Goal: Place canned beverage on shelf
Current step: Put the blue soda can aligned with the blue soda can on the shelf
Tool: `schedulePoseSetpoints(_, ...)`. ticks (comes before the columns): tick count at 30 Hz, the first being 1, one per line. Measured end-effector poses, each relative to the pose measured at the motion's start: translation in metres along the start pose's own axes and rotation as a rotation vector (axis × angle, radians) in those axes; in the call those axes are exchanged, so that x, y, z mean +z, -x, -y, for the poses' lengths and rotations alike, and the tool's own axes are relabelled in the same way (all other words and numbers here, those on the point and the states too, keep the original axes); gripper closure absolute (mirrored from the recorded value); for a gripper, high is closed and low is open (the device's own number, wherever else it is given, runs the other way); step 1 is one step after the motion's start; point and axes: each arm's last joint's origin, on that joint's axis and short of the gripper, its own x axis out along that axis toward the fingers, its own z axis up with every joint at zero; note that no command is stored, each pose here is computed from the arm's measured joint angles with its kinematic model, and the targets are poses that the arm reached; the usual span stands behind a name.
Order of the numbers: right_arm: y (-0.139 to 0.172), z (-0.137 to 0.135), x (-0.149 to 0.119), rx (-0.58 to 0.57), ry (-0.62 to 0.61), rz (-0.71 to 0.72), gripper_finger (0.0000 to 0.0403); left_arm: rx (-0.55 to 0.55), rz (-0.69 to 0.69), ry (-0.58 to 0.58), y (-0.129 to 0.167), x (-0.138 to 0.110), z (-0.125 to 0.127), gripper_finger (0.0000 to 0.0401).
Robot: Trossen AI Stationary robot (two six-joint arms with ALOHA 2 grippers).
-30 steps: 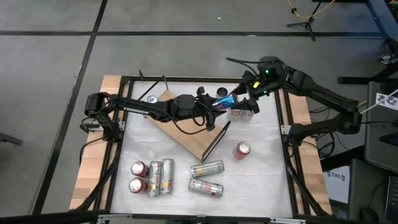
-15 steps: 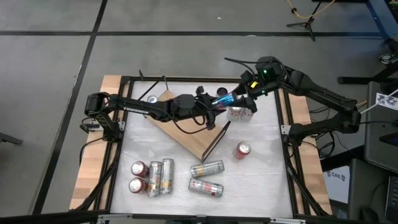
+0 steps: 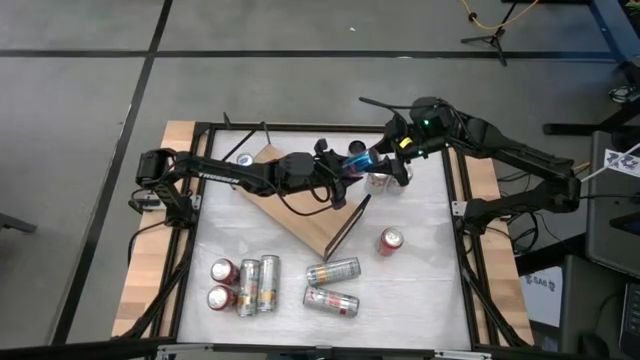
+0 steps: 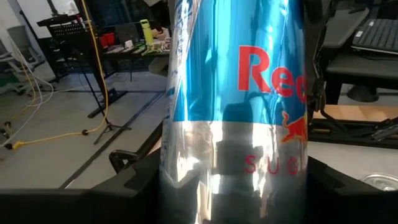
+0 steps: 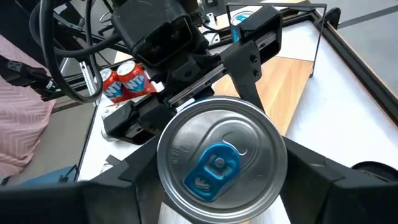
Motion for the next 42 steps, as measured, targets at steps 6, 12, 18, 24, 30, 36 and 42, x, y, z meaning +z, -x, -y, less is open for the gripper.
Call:
schedulePoseSetpoints(6, -0.002, 0.001, -0.001, -0.008, -0.001, -0.008, 0.0176, -0.007, 0.019, 0.011, 0.0, 0.002, 0.001, 0.0149)
schedulePoseSetpoints(12, -0.001, 0.001, -0.001, -0.015, -0.002, -0.008, 0.0168, -0.011, 0.018, 0.01, 0.0, 0.002, 0.0, 0.0146)
schedulePoseSetpoints(18, -0.001, 0.001, -0.001, -0.016, -0.002, -0.007, 0.0174, -0.04, 0.013, 0.006, 0.0, 0.001, 0.001, 0.0132)
schedulePoseSetpoints(24, -0.001, 0.001, -0.001, -0.015, -0.002, -0.005, 0.0173, -0.069, 0.013, 0.006, 0.003, 0.005, 0.002, 0.0085)
schedulePoseSetpoints(30, -0.002, 0.001, -0.001, -0.014, -0.004, -0.009, 0.0173, -0.068, -0.054, -0.002, 0.02, 0.014, -0.004, 0.0046)
schedulePoseSetpoints(36, -0.016, 0.008, -0.003, -0.005, -0.023, -0.048, 0.0173, -0.072, -0.118, -0.009, 0.047, 0.029, -0.014, 0.0039)
schedulePoseSetpoints(42, -0.037, 0.018, -0.006, 0.009, -0.049, -0.103, 0.017, -0.077, -0.187, -0.033, 0.079, 0.042, -0.026, 0.0039)
